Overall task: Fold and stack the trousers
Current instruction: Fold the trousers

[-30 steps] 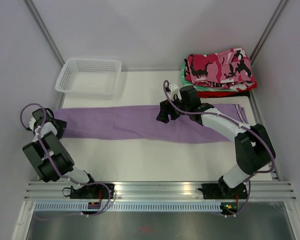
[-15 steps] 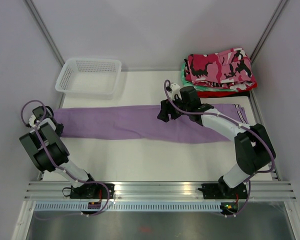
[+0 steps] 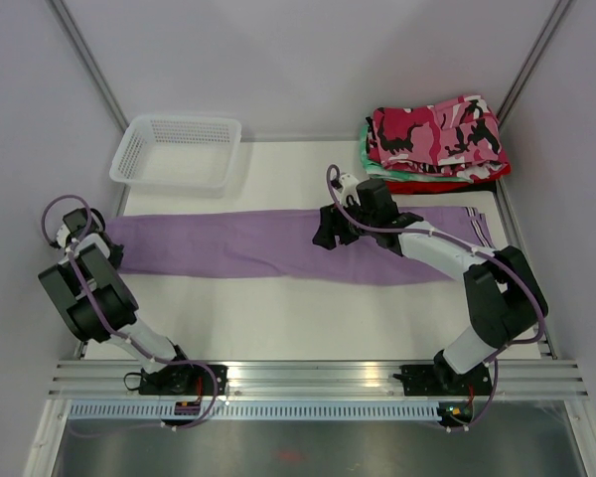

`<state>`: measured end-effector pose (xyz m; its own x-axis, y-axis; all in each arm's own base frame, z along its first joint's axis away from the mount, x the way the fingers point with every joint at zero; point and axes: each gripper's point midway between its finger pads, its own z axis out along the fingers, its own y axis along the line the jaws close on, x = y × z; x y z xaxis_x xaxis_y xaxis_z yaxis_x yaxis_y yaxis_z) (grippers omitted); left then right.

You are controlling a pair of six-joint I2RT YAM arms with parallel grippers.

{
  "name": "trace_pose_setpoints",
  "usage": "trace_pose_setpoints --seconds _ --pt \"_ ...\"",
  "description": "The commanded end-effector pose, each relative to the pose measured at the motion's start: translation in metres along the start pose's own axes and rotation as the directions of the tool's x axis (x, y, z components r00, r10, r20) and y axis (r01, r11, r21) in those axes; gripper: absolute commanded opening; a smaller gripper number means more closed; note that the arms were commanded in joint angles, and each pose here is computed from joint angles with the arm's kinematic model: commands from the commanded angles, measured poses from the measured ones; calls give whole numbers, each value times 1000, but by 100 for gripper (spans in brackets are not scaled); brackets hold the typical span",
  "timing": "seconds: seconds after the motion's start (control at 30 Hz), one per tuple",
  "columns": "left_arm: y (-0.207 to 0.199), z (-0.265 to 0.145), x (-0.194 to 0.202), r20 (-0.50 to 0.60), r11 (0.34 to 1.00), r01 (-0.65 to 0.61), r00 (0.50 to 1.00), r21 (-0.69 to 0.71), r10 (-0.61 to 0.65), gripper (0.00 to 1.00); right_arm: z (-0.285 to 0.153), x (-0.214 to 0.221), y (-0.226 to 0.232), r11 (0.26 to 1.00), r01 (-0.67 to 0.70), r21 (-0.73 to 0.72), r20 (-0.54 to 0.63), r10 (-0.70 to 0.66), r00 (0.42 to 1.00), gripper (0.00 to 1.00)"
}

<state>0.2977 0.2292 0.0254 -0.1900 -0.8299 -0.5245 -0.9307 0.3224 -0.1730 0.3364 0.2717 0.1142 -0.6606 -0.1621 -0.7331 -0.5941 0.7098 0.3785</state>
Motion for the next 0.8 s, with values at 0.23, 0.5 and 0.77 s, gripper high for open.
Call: trace_pose_setpoints --seconds 0.23,0.5,0.77 --pt "13 -11 -32 85 993 -68 993 -92 76 89 -10 -24 14 997 65 -36 76 -62 995 77" --pt "-1 2 -30 59 984 -177 983 27 175 89 -9 -27 15 997 61 -43 105 -56 993 77" --pt "-15 16 -20 -17 962 -245 968 120 249 81 -12 -25 11 996 83 -16 99 -81 992 77"
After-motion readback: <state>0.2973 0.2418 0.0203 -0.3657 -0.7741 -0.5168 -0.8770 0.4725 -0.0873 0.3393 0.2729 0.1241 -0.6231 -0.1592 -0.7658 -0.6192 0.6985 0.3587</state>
